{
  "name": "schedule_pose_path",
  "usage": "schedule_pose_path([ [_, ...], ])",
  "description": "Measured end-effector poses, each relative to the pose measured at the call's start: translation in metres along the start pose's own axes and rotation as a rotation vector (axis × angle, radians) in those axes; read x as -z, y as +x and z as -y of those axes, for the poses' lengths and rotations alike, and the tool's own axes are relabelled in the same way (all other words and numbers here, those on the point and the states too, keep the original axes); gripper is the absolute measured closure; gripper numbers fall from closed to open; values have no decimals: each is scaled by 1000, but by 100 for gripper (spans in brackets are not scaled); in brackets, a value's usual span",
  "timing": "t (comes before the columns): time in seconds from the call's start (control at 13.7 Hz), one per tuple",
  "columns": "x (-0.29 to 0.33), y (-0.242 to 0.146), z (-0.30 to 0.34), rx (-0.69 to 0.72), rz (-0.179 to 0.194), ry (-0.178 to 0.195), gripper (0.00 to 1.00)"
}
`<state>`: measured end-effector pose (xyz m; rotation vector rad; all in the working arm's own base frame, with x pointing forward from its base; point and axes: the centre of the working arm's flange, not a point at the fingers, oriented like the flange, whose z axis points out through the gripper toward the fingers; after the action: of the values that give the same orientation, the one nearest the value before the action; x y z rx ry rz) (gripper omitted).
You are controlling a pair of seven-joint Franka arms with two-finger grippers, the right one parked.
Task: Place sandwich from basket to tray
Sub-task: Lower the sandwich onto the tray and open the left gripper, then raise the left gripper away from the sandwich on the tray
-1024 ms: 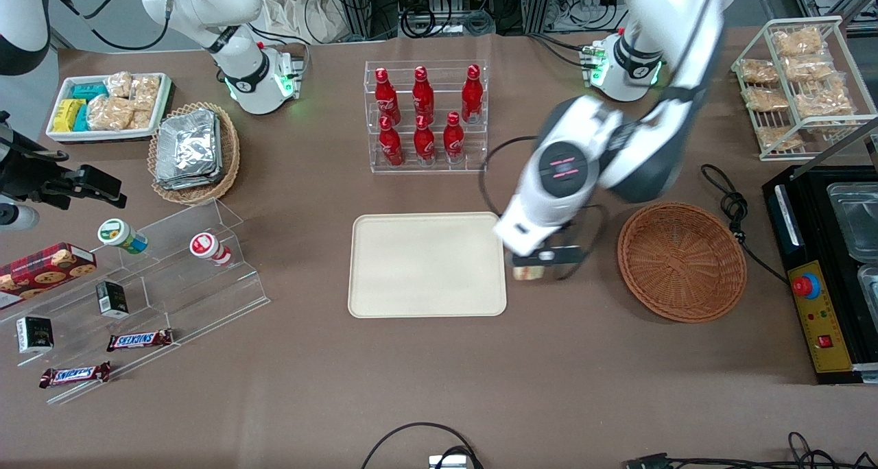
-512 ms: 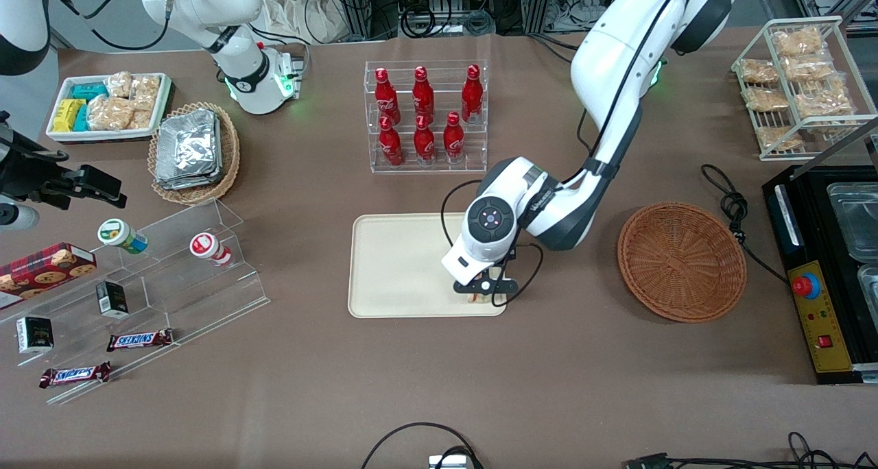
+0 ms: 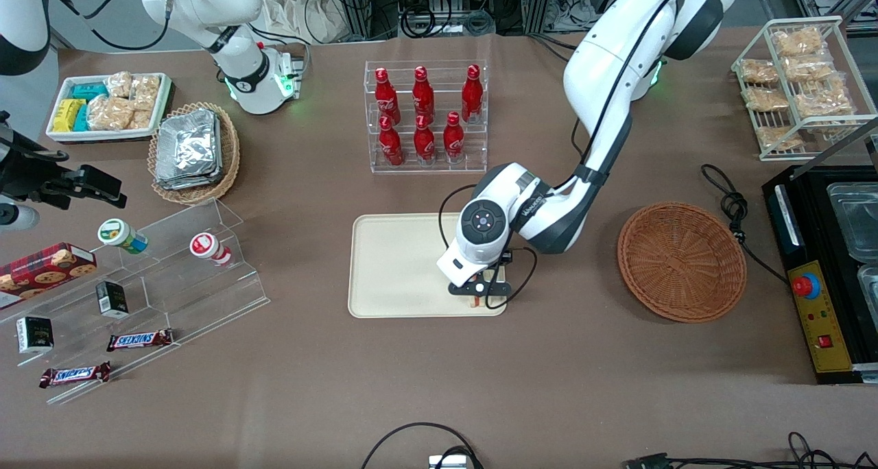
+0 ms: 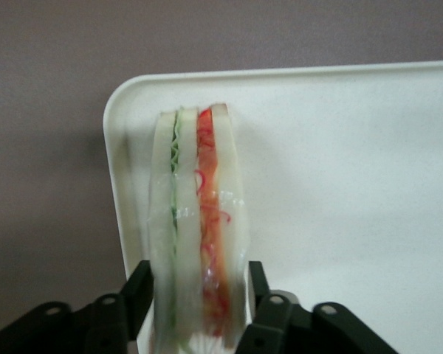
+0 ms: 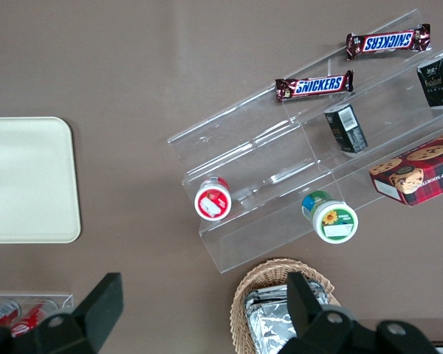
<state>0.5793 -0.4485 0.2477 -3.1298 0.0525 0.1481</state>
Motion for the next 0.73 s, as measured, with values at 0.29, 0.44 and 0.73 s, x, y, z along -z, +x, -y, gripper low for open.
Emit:
schedule_pose_path([
  [0.29, 61, 10, 11, 21, -59, -18, 0],
  [0.44, 110, 14, 45, 65, -44, 12, 0],
  [0.73, 202, 7, 136, 182, -32, -20, 0],
])
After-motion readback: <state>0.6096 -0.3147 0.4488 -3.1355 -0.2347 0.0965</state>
